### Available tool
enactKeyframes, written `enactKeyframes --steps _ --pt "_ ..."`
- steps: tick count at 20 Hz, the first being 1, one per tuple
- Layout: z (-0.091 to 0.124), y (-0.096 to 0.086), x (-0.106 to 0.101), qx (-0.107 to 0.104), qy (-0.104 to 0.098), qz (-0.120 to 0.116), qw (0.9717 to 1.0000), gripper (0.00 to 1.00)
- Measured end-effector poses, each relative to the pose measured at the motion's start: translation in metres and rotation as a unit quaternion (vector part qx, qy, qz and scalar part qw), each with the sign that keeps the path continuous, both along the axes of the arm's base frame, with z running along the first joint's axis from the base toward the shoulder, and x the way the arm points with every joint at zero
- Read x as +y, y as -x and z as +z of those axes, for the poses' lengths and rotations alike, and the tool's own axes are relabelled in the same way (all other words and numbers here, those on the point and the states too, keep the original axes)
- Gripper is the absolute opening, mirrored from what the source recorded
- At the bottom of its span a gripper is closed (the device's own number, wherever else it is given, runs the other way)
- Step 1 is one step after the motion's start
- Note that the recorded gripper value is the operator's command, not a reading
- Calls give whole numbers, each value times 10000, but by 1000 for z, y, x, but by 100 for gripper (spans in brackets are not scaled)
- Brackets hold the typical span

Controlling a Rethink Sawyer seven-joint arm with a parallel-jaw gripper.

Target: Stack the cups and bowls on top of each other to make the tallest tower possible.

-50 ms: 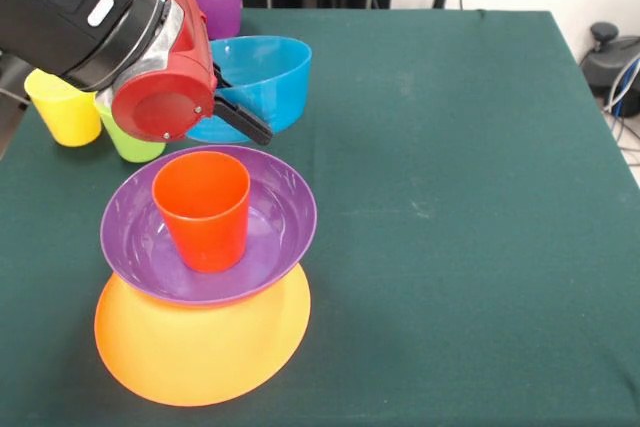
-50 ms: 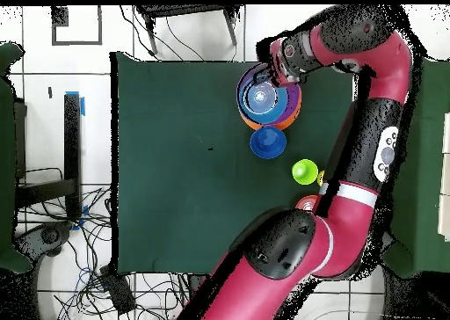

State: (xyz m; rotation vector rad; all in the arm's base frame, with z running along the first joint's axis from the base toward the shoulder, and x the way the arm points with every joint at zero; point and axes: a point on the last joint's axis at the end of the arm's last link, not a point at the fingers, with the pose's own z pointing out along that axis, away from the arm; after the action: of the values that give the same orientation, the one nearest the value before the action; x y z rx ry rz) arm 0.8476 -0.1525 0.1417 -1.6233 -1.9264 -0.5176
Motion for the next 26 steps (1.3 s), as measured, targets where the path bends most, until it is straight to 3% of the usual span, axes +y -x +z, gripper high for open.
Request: enactKeyframes --steps 6,15,22,26 --pt "5 -7 -5 -99 159 43 9998 0" --pt "5 -24 -19 -209 466 -81 9987 0" --pt "11 -38 -19 -263 502 -200 9982 0" --pt "13 -47 -11 -340 348 -257 9985 0"
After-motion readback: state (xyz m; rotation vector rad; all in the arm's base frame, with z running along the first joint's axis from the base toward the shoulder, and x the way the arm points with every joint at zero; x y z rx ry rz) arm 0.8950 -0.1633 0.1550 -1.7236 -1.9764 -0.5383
